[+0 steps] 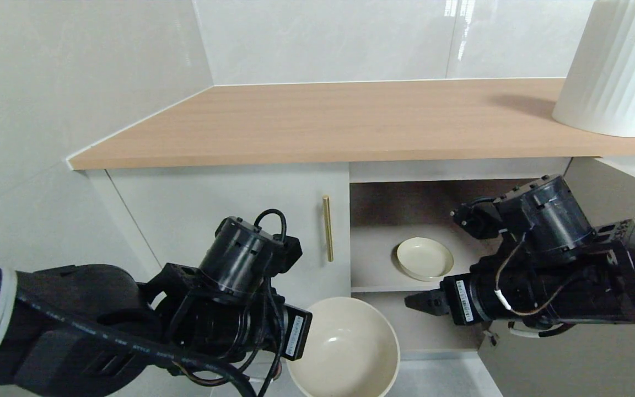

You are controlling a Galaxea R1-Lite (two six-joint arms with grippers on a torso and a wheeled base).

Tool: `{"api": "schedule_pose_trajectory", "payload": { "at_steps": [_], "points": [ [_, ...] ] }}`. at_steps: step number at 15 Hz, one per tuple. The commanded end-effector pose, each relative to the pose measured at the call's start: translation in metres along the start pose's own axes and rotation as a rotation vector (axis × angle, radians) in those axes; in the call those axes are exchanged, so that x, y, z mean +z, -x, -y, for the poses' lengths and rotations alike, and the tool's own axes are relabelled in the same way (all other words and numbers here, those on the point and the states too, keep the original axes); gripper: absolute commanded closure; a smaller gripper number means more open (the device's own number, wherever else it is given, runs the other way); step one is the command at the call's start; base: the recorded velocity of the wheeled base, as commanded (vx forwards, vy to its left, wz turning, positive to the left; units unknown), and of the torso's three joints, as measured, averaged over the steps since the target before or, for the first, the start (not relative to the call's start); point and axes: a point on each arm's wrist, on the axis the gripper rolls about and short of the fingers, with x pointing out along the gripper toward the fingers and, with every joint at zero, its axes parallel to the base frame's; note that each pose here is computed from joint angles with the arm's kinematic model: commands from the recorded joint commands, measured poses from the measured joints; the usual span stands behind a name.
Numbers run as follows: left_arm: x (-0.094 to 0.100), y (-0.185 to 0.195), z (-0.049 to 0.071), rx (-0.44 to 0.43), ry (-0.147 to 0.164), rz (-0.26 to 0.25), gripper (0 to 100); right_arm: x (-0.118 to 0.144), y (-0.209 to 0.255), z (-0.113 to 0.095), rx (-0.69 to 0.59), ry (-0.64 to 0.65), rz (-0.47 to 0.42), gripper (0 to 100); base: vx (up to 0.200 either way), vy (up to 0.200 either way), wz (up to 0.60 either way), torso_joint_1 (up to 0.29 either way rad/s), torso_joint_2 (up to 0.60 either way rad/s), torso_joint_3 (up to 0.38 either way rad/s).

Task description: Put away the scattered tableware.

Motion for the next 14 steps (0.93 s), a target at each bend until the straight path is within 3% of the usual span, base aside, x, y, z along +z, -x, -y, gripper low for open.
{"api": "schedule_pose_trajectory", "payload": {
  "at_steps": [1, 6, 14],
  "points": [
    [-0.007, -0.006, 0.005, -0.008, -0.016, -0.024, 100, -0.009, -0.014, -0.012, 0.018, 0.029, -0.051, 0, 0.0, 0.0, 0.0, 0.0, 0.0, 0.0],
    [-0.008, -0.007, 0.012, -0.006, -0.035, -0.012, 100, -0.02, -0.034, -0.022, 0.022, 0.056, -0.118, 0, 0.0, 0.0, 0.0, 0.0, 0.0, 0.0],
    [-0.006, -0.005, 0.013, -0.003, -0.031, 0.007, 100, -0.027, -0.05, -0.025, 0.015, 0.053, -0.16, 0, 0.0, 0.0, 0.0, 0.0, 0.0, 0.0]
  ]
}}
